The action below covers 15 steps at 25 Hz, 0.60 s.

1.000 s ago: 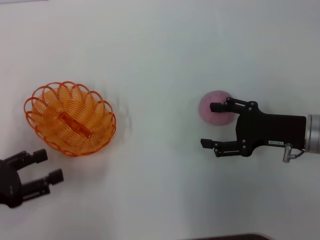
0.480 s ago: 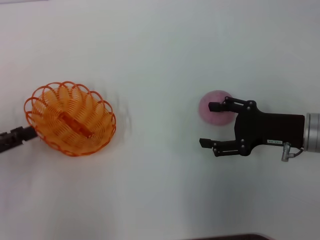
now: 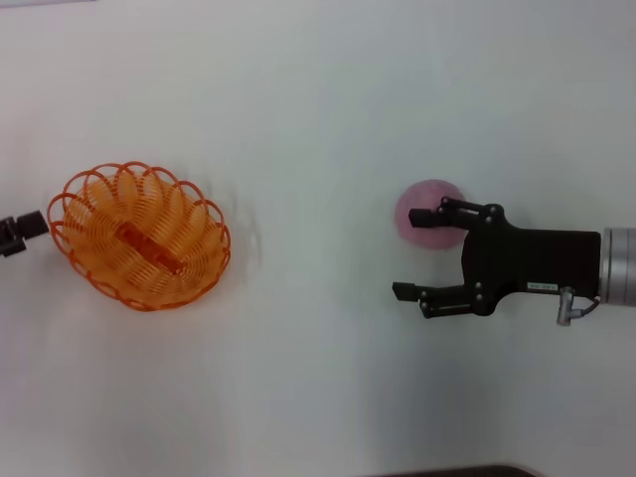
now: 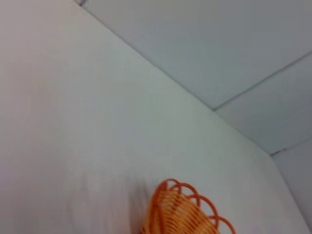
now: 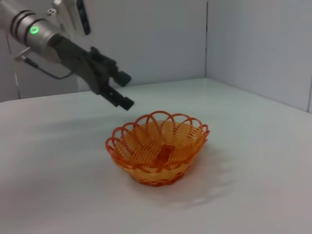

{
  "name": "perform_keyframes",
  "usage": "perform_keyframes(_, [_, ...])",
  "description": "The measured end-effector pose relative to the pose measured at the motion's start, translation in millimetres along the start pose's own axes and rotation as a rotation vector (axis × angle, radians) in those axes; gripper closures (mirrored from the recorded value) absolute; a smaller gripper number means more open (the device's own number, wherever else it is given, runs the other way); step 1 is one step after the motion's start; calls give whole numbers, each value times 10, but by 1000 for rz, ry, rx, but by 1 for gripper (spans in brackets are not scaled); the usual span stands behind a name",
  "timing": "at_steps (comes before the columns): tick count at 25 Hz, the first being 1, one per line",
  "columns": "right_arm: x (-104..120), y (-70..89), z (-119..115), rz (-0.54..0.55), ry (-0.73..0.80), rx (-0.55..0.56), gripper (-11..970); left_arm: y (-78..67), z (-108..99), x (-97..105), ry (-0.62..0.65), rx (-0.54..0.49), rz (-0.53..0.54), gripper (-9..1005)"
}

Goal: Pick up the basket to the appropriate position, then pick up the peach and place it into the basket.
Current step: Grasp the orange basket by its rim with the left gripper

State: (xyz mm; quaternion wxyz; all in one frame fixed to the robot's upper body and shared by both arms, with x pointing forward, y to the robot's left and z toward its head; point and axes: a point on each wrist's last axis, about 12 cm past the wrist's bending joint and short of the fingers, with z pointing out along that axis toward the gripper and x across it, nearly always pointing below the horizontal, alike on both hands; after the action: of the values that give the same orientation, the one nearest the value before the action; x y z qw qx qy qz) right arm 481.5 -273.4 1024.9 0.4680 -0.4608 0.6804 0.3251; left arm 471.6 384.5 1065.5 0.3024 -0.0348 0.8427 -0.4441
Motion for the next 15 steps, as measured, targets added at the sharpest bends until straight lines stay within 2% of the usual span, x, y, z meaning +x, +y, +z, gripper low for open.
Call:
perform_keyframes(4, [3,22,21,-9,7,-20,15,-3,28,-171,8,-50,6,185])
perform_keyframes(9, [3,27,28,-13,8,-23,14,-34,87,-408,64,-159,-11,184])
perform_keyframes(15, [5,25,29,-13,9,-21,14,-174,241,-690,127,-233,60,184])
